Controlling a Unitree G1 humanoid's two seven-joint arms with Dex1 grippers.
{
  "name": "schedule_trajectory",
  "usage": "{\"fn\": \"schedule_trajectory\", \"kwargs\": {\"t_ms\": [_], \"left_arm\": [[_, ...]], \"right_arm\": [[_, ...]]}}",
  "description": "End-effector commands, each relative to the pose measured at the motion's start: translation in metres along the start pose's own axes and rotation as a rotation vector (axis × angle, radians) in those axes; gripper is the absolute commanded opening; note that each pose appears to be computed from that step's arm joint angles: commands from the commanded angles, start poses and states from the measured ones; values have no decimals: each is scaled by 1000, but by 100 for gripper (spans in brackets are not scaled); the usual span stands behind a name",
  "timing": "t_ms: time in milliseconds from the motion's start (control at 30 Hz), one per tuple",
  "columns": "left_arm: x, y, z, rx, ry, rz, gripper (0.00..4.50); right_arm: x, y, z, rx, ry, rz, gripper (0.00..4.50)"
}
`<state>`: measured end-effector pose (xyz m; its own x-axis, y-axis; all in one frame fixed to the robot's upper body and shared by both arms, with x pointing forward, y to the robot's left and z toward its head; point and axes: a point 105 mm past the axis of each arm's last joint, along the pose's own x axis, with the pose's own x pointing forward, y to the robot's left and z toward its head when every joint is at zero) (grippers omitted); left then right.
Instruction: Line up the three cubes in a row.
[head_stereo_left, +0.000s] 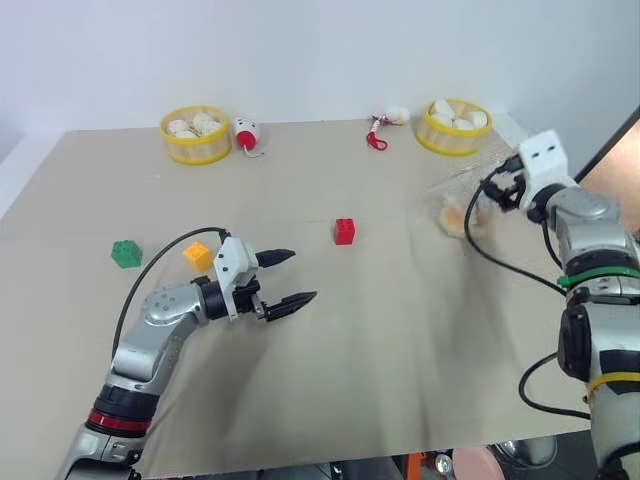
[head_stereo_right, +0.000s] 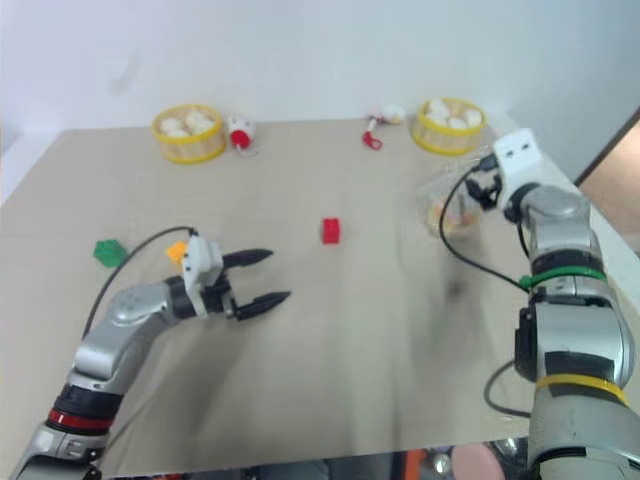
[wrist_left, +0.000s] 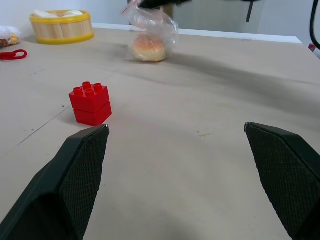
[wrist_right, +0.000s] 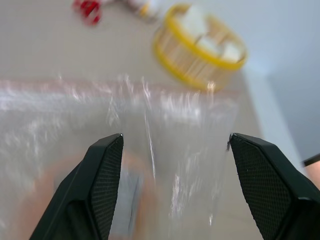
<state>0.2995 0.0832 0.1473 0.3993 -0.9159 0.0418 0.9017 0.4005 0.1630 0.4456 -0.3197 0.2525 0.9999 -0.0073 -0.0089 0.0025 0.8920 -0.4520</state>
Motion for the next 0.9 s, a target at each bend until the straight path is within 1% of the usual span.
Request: {"fn": "schedule_trajectory", "kwargs": {"t_ms": [33, 100, 167, 233, 267, 333, 367, 500, 567, 700, 900], "left_arm": [[-3, 0, 8, 18, -26, 12, 450], [-6, 2, 9, 19, -27, 26, 450], [-11, 3, 10, 16, -29, 38, 450], [-17, 3, 11, 13, -25, 45, 450], [-20, 2, 11, 15, -19, 47, 450], [-25, 0, 13, 14, -15, 51, 450], [-28, -1, 13, 13, -11, 54, 450], [-36, -3, 14, 11, 5, 61, 450], [-38, -2, 14, 10, 10, 65, 450], [-40, -1, 14, 11, 17, 69, 450], [-41, -2, 15, 11, 20, 68, 450]], "right_arm": [[-3, -22, 43, 74, -158, -97, 349], [-1, -7, 58, 143, -217, 7, 349], [-1, 25, 68, 122, -278, 184, 349], [-9, 67, 68, 86, -304, 400, 349], [-21, 92, 63, 42, -318, 532, 349], [-42, 122, 54, 16, -327, 702, 349], [-50, 130, 47, 28, -309, 760, 349], [-71, 148, 30, 37, -256, 899, 349], [-74, 150, 23, 43, -230, 929, 349], [-71, 152, 12, 44, -193, 945, 349], [-57, 170, -3, 16, -149, 981, 349]]}}
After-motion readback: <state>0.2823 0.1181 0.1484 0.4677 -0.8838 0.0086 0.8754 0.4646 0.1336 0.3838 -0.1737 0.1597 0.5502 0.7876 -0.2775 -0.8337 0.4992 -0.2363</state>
